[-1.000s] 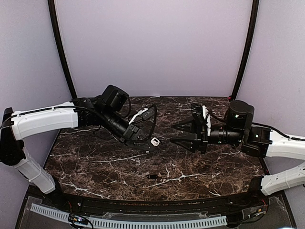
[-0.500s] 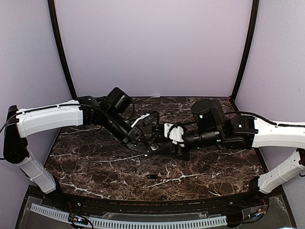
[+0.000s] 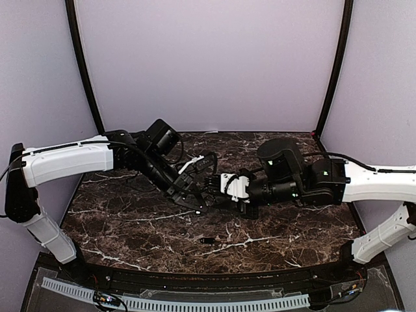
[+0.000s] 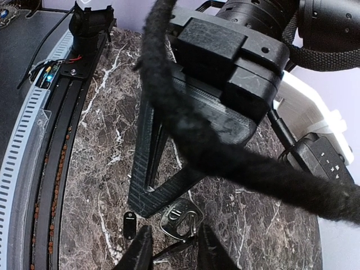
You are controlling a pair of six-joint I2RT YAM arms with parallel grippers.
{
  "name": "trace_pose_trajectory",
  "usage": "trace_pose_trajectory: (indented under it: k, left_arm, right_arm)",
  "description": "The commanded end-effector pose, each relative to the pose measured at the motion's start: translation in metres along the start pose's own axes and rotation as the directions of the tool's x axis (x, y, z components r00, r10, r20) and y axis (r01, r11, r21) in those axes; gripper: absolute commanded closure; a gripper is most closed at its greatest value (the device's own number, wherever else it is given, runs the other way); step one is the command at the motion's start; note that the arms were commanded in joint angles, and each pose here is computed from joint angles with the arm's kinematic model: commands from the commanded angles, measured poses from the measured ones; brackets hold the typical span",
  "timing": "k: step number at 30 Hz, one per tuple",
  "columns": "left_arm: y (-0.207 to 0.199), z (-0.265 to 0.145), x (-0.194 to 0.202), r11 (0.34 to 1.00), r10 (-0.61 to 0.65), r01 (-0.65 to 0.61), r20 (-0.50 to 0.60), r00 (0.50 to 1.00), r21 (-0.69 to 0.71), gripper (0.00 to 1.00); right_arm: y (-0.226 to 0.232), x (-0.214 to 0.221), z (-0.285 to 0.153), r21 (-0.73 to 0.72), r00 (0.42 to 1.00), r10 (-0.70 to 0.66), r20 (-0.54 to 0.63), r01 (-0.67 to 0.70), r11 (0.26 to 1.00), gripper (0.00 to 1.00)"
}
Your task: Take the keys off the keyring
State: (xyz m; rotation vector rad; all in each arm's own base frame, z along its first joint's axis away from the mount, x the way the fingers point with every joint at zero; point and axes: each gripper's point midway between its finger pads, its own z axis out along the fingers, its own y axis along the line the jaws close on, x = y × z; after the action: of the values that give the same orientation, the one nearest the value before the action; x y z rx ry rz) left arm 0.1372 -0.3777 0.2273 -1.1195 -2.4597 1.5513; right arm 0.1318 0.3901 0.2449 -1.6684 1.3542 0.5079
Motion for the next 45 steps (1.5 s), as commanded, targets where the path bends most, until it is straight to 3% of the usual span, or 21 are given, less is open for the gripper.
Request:
trace_pose_trajectory:
  k: [1,14,18,23,27,33,37,45]
  left_arm:
    - [-0.009,-0.004,-0.002,1.000,0.020,-0.020,-0.005,1.000,0.021,1.00]
    - [-0.010,-0.006,-0.001,0.999,0.032,-0.032,-0.002,0.999,0.015,1.00]
    - [-0.010,-0.007,-0.001,0.999,0.041,-0.041,0.010,0.999,0.008,1.00]
    - [-0.011,-0.009,-0.005,0.997,0.072,-0.073,0.062,0.995,0.004,1.00]
    - [-0.020,-0.014,-0.011,0.993,0.114,-0.117,0.117,0.987,0.020,1.00]
    - [-0.033,-0.021,-0.015,0.981,0.175,-0.186,0.176,0.969,0.048,1.00]
    - [-0.038,-0.023,-0.016,0.976,0.196,-0.210,0.190,0.962,0.056,1.00]
    - [-0.047,-0.025,-0.019,0.961,0.241,-0.264,0.211,0.947,0.086,1.00]
  right_arm:
    - [-0.013,-0.029,-0.004,0.054,0.997,-0.023,0.076,0.019,0.998,0.76]
    - [-0.017,-0.022,0.009,0.096,0.999,-0.042,0.022,0.040,0.995,0.99]
    - [-0.020,-0.020,0.008,0.119,0.999,-0.032,0.023,0.029,0.993,1.00]
    - [-0.026,-0.039,-0.002,0.146,0.981,0.065,0.183,-0.092,0.985,1.00]
    - [-0.028,-0.053,-0.010,0.091,0.914,0.200,0.354,-0.246,0.965,1.00]
    - [-0.040,-0.065,-0.025,-0.042,0.753,0.373,0.542,-0.419,0.907,1.00]
    - [-0.041,-0.070,-0.029,-0.150,0.677,0.447,0.584,-0.452,0.879,1.00]
    - [-0.039,-0.075,-0.033,-0.255,0.596,0.510,0.620,-0.461,0.850,1.00]
